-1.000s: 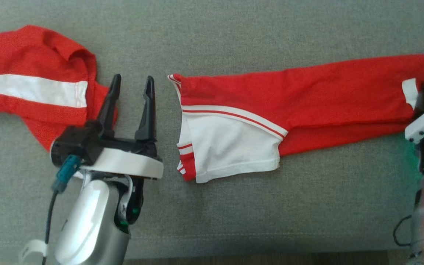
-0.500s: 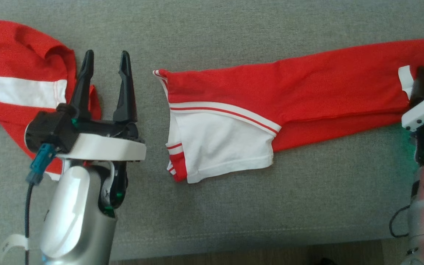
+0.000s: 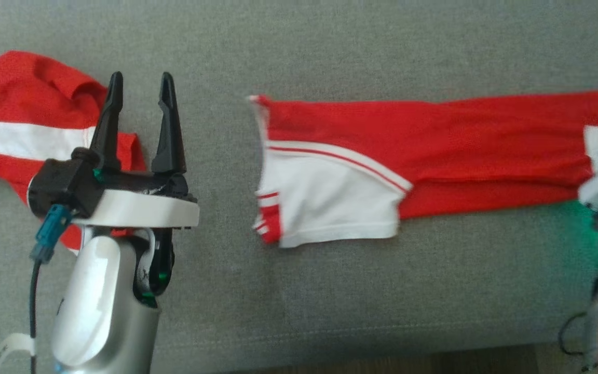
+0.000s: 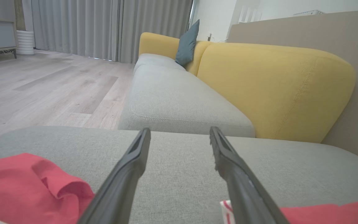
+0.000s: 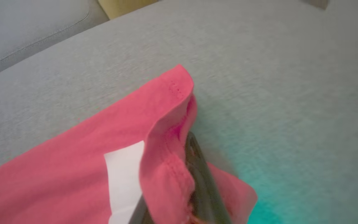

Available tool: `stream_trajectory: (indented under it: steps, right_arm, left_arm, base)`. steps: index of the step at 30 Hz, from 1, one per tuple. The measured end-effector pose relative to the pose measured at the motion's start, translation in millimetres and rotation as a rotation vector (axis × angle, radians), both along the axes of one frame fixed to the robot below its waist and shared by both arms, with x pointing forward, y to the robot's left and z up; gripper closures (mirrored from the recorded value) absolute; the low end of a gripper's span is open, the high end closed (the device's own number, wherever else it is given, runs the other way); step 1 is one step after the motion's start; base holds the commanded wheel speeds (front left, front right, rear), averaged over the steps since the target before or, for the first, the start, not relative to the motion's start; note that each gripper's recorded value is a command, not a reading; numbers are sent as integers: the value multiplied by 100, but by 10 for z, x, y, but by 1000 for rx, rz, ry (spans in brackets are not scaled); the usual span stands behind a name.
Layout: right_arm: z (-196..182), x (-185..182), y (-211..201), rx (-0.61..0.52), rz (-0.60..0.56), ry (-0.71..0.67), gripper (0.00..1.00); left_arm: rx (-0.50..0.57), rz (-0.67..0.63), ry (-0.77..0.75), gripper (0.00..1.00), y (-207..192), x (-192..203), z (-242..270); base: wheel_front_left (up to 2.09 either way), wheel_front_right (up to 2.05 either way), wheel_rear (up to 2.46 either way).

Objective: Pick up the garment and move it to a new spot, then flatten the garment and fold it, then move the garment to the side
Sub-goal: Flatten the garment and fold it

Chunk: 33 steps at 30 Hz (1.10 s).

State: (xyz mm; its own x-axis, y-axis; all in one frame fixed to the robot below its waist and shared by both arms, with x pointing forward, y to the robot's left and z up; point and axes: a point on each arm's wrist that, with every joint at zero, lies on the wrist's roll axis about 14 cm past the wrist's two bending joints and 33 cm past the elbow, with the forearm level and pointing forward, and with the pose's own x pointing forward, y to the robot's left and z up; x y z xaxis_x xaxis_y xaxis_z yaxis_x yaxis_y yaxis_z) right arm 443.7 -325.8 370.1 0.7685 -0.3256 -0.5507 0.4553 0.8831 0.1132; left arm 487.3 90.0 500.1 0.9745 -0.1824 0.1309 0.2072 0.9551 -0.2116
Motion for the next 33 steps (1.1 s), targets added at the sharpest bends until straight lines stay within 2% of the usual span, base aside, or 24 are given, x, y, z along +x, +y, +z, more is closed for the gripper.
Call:
stream_trajectory:
  steps: [7,12,25,33]
  right_arm:
    - [486,-286,-649,-219,-145,-42,100]
    - [675,-285,-609,-233,-146,-82,100]
    - [1314,145,313,-4,99,-335,100]
    - [1319,151,1176,226,300,-399,100]
  left_arm:
    - [-19,2,-21,0,-4,-136,160]
    - [-32,-1,-26,0,-24,-279,244]
    - [-43,23,-67,0,19,-652,507]
    - [-48,56,-89,0,126,-762,608]
  base:
    - [0,0,0]
    - [0,0,0]
    - [0,0,0]
    - [0,0,0]
